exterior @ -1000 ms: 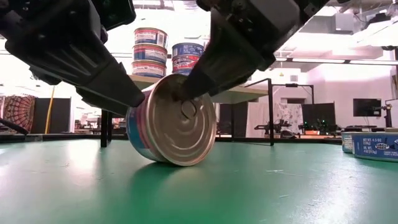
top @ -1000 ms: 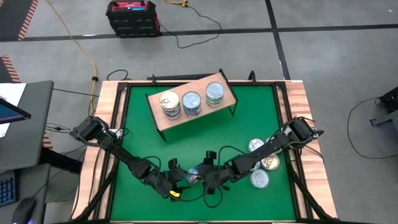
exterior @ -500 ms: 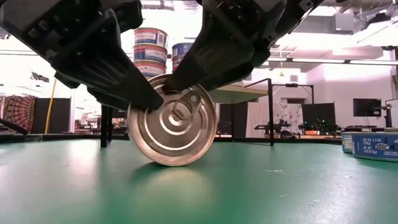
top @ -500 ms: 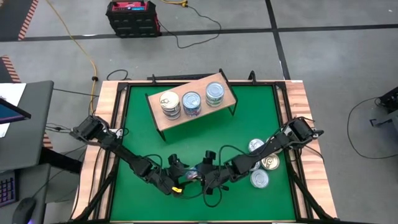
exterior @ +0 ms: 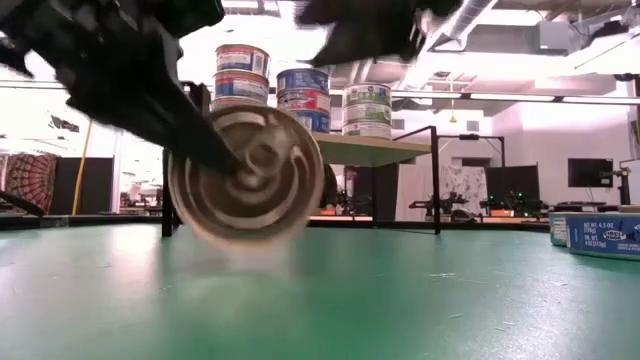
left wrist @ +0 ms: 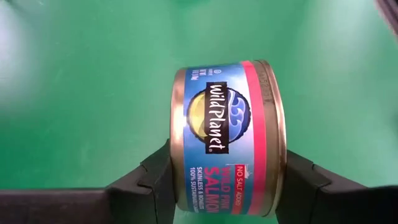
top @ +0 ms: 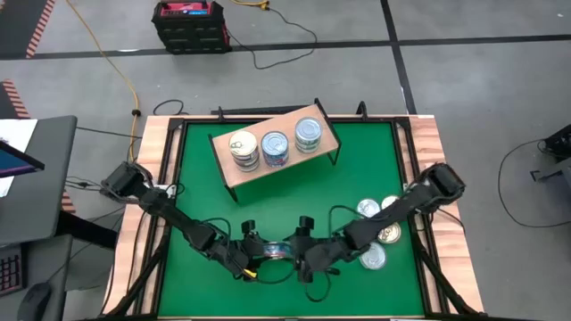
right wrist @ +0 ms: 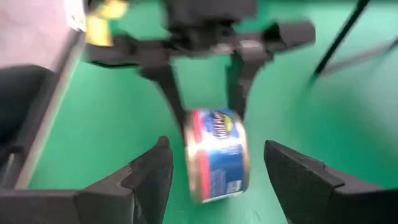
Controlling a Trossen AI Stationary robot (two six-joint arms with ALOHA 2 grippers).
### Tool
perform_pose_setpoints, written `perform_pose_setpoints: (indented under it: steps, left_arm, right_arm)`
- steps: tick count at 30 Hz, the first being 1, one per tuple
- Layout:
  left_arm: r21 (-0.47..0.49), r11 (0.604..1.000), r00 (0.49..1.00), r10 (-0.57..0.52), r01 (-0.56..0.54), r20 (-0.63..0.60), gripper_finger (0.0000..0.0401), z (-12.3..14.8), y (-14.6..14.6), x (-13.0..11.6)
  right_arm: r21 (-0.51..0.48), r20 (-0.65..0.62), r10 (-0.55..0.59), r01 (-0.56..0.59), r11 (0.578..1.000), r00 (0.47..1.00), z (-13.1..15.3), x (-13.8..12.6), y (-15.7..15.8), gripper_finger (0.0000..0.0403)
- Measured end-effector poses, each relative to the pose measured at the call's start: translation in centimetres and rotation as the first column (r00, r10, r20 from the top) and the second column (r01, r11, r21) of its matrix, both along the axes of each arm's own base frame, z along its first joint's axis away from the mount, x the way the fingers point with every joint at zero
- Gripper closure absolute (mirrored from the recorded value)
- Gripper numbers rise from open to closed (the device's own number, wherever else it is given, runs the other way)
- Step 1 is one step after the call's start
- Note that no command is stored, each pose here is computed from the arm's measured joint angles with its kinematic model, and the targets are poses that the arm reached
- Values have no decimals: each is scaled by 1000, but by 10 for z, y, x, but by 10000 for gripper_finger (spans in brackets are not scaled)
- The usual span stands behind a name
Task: Stack canned seafood by type on shelf
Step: Stack the blue pink tuna can on top of the blue pink tuna can on the shelf
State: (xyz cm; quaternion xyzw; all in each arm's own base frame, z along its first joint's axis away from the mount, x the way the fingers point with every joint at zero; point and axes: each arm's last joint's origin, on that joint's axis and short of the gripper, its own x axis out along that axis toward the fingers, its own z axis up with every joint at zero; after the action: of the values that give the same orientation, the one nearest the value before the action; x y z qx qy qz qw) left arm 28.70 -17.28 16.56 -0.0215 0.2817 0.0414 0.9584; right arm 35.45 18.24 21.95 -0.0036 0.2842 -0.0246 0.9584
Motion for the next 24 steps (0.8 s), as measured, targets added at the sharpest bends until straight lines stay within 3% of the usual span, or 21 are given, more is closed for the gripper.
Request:
perform_pose_setpoints:
  steps: [3,7,17,24]
  left_arm:
    - [-13,1000,1000,15,-15,3,216,20,7,-9]
    - [-40,998,998,47,-46,33,205,56,21,-27]
    - [-196,971,943,190,-139,273,214,155,96,-85]
    - [-276,940,860,304,-200,410,212,189,151,-123]
  right_arm:
    - [-84,47,-3,7,996,999,16,-14,10,127]
    - [-156,74,-54,65,986,996,16,-27,11,127]
    - [-103,28,-165,167,981,986,-13,-26,-19,127]
    - [-96,29,-164,166,981,986,-13,-25,-20,127]
